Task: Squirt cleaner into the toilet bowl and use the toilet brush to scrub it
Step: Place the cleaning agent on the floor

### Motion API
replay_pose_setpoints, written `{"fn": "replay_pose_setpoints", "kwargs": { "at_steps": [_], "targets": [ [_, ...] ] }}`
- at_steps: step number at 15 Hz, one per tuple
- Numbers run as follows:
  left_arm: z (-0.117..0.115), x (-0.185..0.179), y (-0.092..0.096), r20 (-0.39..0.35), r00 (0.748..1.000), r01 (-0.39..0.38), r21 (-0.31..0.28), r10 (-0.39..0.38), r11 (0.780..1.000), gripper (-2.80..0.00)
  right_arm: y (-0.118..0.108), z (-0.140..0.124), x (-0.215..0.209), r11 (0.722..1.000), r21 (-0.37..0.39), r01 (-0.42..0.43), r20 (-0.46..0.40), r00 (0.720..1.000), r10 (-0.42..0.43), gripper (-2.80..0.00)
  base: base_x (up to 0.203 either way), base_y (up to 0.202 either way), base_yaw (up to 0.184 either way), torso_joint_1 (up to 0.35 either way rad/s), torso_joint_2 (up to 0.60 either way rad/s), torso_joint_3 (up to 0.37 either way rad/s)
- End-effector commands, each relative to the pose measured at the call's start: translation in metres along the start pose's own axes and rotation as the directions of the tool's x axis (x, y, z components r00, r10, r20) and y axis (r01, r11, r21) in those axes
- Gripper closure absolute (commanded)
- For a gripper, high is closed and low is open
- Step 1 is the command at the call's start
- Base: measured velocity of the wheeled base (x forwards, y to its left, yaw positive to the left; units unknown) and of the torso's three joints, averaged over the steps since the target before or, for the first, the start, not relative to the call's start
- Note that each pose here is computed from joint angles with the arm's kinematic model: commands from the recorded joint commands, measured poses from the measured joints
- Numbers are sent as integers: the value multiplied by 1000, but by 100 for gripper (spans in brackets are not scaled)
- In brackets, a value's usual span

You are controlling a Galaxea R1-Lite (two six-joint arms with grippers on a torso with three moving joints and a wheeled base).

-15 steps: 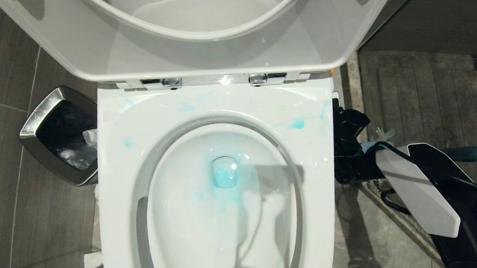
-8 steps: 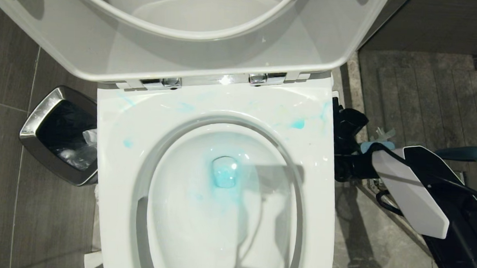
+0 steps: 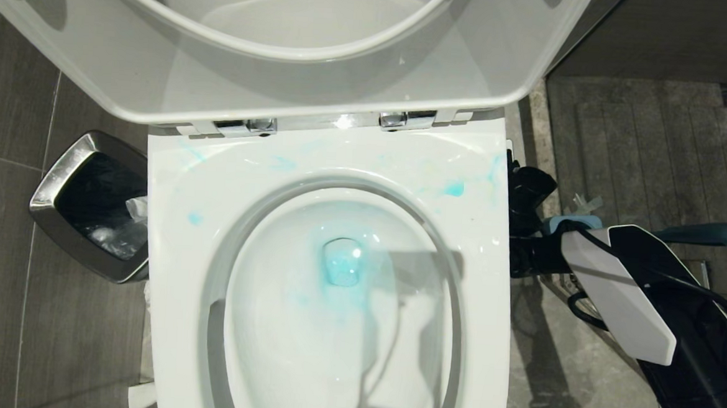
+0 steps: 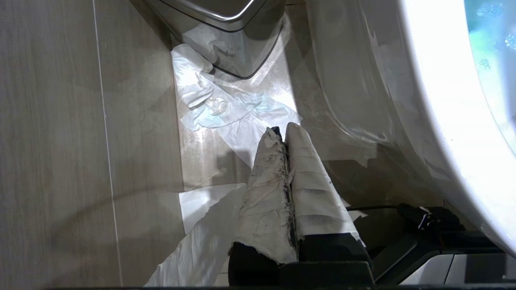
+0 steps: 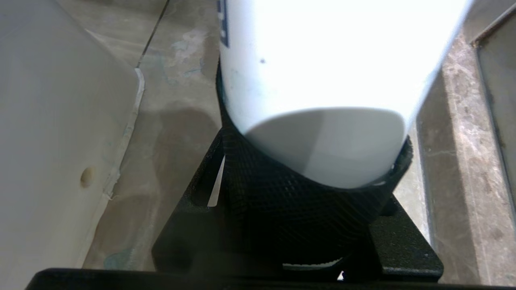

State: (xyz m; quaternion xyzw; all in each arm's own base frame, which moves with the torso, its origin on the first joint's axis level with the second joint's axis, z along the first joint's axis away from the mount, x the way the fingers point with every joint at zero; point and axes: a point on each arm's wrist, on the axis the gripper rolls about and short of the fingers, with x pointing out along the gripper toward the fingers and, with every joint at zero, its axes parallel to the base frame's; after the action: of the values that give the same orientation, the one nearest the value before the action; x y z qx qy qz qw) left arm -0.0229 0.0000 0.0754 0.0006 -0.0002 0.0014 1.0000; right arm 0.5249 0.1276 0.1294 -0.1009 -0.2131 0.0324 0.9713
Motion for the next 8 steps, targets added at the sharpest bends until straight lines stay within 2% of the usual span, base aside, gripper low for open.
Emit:
{"fn": "replay_pose_setpoints", "kwargs": {
  "at_steps": [1,8],
  "targets": [
    [0,0,0,-2,1000,0,0,0,1000,0,1,4,0,1000,2,2,16,1000,-2,0,0,0,0,0,0,0],
    [0,0,0,0,1000,-2,0,2,1000,0,-2,11,-6,1000,7,12,52,999,-13,0,0,0,0,0,0,0]
  ]
}}
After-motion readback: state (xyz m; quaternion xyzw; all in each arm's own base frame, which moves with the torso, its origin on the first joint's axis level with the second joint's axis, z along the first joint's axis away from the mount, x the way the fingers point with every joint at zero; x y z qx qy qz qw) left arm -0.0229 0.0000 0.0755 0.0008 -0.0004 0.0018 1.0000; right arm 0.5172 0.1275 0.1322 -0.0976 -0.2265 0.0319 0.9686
